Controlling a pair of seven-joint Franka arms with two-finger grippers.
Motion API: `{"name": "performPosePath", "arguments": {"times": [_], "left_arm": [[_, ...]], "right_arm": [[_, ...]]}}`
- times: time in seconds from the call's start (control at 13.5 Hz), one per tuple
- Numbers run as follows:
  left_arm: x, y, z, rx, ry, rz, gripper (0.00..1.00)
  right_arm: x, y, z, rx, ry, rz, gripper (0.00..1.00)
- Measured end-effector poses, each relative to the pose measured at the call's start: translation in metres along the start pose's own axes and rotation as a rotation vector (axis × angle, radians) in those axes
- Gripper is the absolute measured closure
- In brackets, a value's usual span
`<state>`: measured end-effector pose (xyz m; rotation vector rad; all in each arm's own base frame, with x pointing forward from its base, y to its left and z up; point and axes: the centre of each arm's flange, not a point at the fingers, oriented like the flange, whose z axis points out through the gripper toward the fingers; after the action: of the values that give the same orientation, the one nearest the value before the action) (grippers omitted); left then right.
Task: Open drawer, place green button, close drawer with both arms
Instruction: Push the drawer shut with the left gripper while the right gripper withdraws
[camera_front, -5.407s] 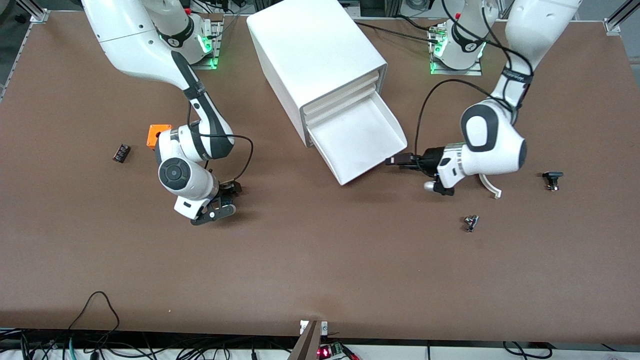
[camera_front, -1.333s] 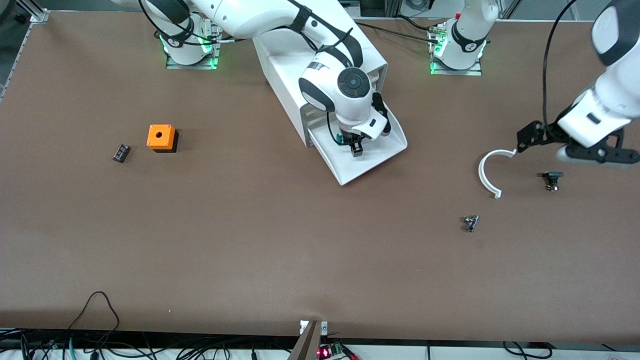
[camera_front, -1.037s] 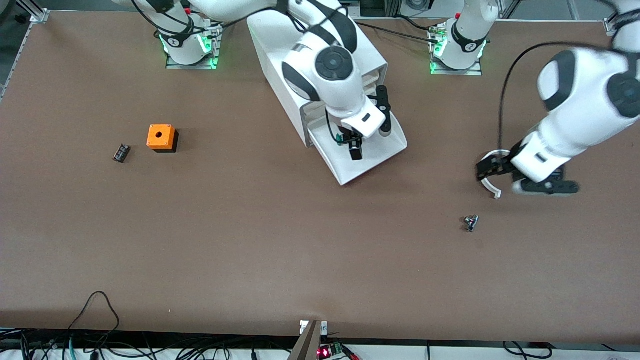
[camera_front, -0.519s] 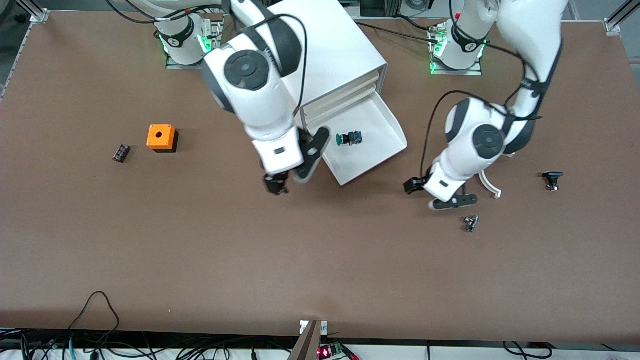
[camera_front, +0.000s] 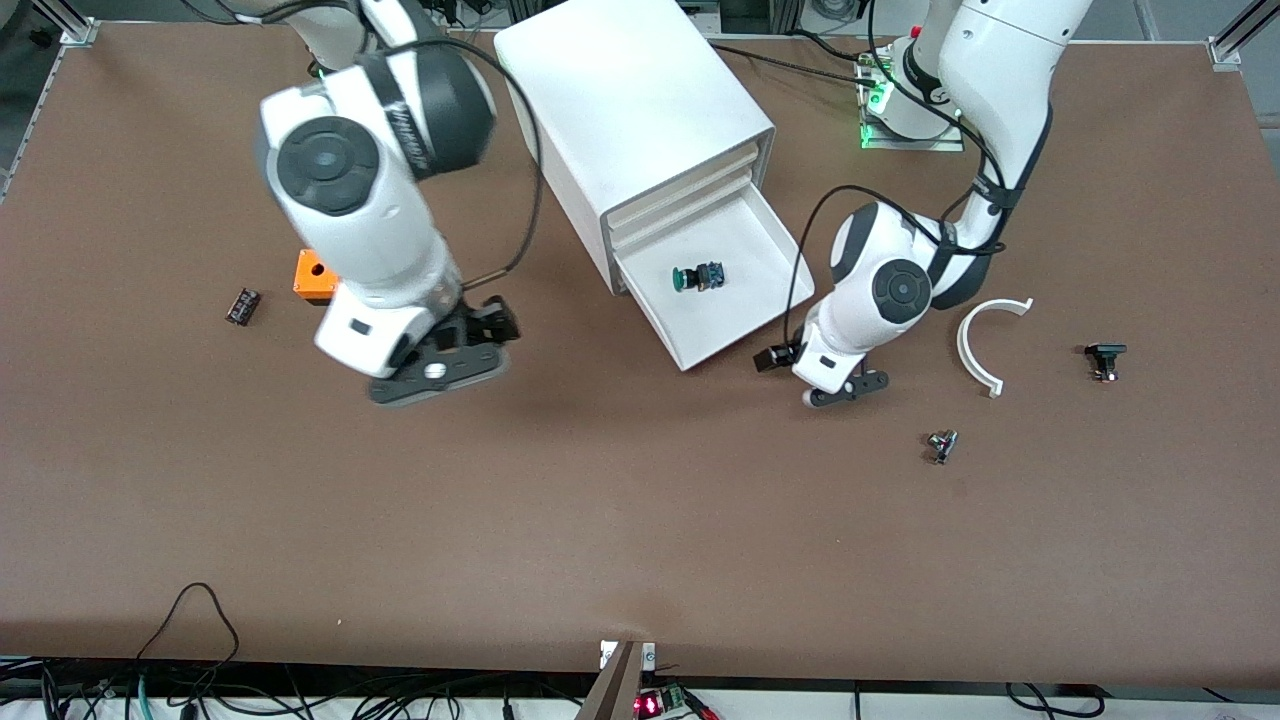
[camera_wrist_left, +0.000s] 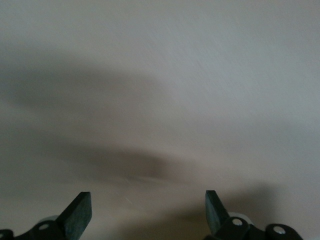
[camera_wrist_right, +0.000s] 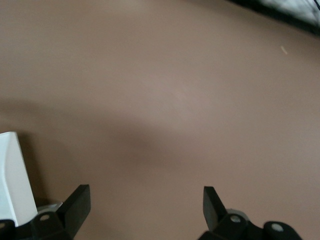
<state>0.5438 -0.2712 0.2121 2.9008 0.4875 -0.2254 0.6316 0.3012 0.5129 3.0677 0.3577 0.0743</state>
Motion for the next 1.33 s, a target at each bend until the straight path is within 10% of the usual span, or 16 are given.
{"name": "performPosePath", "arguments": {"times": [0.22, 0.74, 1.33], "left_arm": [[-0.041, 0.024, 0.014, -0.005, -0.053, 0.052, 0.00], [-0.141, 0.044, 0.043, 0.047, -0.153, 0.194, 0.00], [-0.171, 0.053, 0.036, 0.044, -0.156, 0.246, 0.00]], "right_arm": [[-0.017, 0.057, -0.026, -0.020, -0.086, 0.148, 0.00], [-0.041, 0.209, -0.067, -0.022, -0.094, 0.389, 0.00], [-0.083, 0.305, -0.045, -0.025, -0.077, 0.333, 0.00]]}}
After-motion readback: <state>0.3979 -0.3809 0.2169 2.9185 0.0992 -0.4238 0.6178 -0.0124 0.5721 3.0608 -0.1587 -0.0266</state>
